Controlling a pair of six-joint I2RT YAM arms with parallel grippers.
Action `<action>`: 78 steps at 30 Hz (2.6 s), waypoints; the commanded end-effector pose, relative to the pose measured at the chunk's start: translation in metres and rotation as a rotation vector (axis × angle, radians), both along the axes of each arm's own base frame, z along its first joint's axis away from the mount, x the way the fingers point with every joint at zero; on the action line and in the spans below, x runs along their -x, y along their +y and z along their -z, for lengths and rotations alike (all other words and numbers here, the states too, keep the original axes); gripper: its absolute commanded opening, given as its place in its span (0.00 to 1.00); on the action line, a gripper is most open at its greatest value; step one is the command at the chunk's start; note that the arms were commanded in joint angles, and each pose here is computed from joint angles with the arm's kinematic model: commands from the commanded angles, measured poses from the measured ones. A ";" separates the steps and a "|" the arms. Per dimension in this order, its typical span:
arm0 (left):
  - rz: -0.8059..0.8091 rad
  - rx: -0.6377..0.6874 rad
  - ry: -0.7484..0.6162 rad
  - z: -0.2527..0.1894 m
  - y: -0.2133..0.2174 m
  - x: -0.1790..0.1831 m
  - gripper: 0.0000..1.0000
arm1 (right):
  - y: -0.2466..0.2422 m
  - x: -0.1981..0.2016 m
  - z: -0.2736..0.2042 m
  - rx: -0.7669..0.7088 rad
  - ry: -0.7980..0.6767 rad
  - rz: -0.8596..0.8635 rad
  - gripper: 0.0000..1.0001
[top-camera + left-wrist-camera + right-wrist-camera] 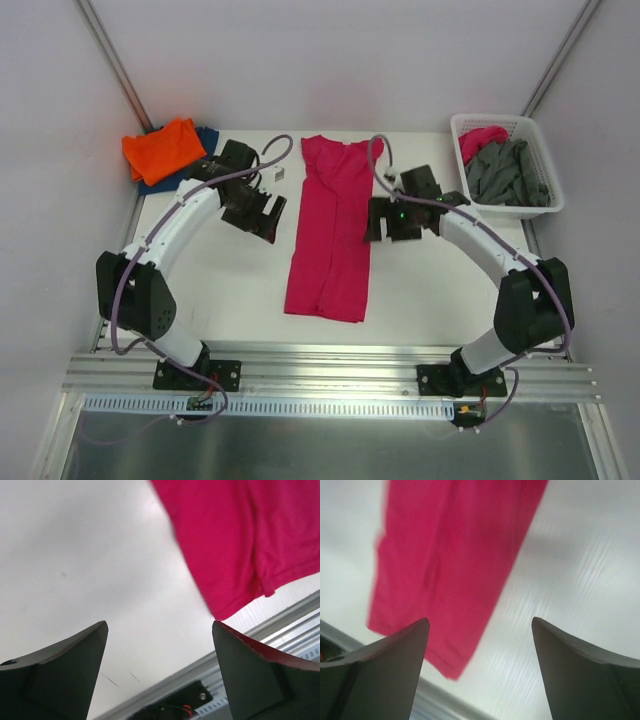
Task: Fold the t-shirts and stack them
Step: Fold the tshirt
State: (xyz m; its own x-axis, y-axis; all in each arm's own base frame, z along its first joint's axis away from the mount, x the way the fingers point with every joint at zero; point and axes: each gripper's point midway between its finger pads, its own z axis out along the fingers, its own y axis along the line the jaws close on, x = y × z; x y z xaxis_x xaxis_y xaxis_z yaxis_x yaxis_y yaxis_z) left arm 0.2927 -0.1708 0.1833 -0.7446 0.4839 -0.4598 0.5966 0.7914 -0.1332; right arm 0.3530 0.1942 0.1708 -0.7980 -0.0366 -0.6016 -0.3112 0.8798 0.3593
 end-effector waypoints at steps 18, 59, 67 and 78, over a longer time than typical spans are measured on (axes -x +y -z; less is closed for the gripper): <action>-0.101 0.213 0.625 0.101 -0.014 0.082 0.55 | 0.010 0.166 0.100 0.077 0.401 -0.159 0.64; -0.170 0.236 0.892 0.142 -0.023 0.101 0.49 | 0.032 0.210 0.129 0.126 0.538 -0.247 0.50; -0.178 0.250 0.942 0.148 -0.027 0.103 0.44 | 0.035 0.196 0.137 0.118 0.565 -0.224 0.50; -0.172 0.273 0.971 0.148 -0.033 0.105 0.33 | 0.047 0.193 0.144 0.099 0.591 -0.248 0.39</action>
